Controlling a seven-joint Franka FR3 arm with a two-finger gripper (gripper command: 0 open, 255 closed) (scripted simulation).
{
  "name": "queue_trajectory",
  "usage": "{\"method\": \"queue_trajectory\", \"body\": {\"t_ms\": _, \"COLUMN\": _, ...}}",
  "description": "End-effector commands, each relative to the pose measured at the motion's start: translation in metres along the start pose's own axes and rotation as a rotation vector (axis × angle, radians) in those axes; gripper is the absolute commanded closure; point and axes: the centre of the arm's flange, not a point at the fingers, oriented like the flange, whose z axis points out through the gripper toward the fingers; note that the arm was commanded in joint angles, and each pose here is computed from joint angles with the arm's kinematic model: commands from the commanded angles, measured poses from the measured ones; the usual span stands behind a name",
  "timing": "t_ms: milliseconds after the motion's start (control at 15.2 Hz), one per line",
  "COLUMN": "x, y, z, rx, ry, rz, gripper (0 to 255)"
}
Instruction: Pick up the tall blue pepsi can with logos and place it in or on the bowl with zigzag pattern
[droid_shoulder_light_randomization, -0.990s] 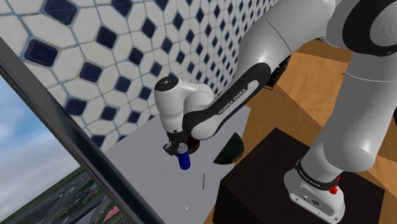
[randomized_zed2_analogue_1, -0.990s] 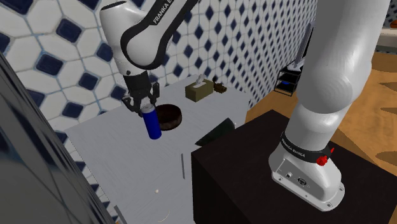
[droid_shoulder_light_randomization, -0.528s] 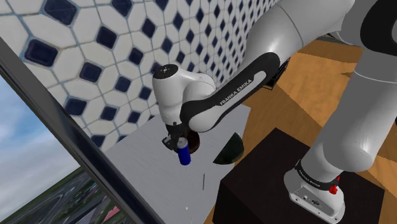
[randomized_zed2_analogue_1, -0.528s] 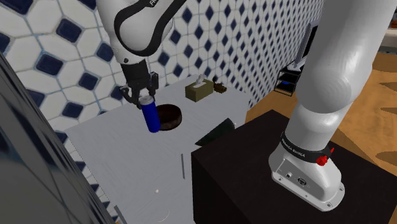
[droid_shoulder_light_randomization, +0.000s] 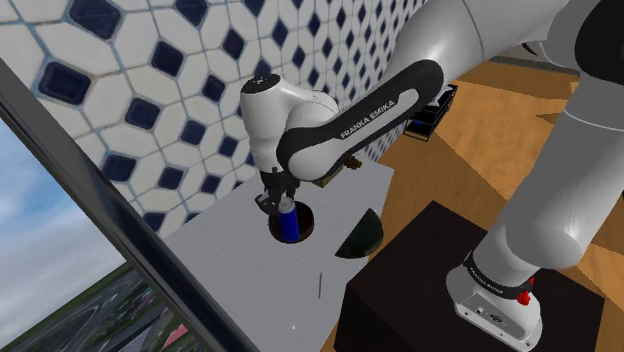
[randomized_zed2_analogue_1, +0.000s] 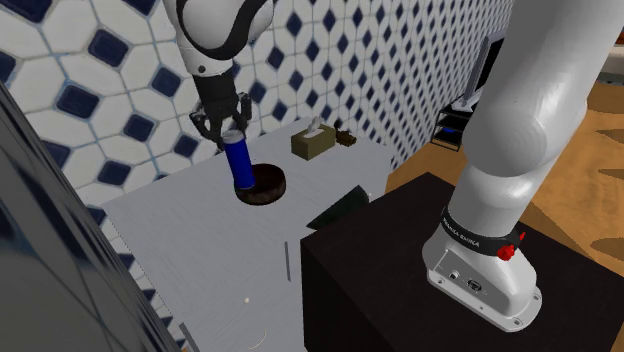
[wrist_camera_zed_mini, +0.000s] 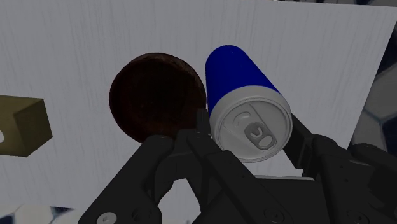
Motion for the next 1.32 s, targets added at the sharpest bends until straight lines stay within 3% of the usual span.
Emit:
{"method": "queue_trajectory", "body": {"t_ms": 0, "x": 0.018, "y": 0.022, "z": -0.006, "rx": 0.000, "ry": 0.000, "rz": -0.001, "gripper": 255}}
{"method": "queue_trajectory", "body": {"t_ms": 660, "x": 0.092, "y": 0.121, "z": -0.033, "rx": 0.000, "ry": 0.000, "rz": -0.001, "gripper": 255}}
{"method": "queue_trajectory", "body": {"t_ms": 1254, "x": 0.091, "y": 0.117, "z": 0.014, "rx": 0.000, "ry": 0.000, "rz": -0.001, "gripper": 255}}
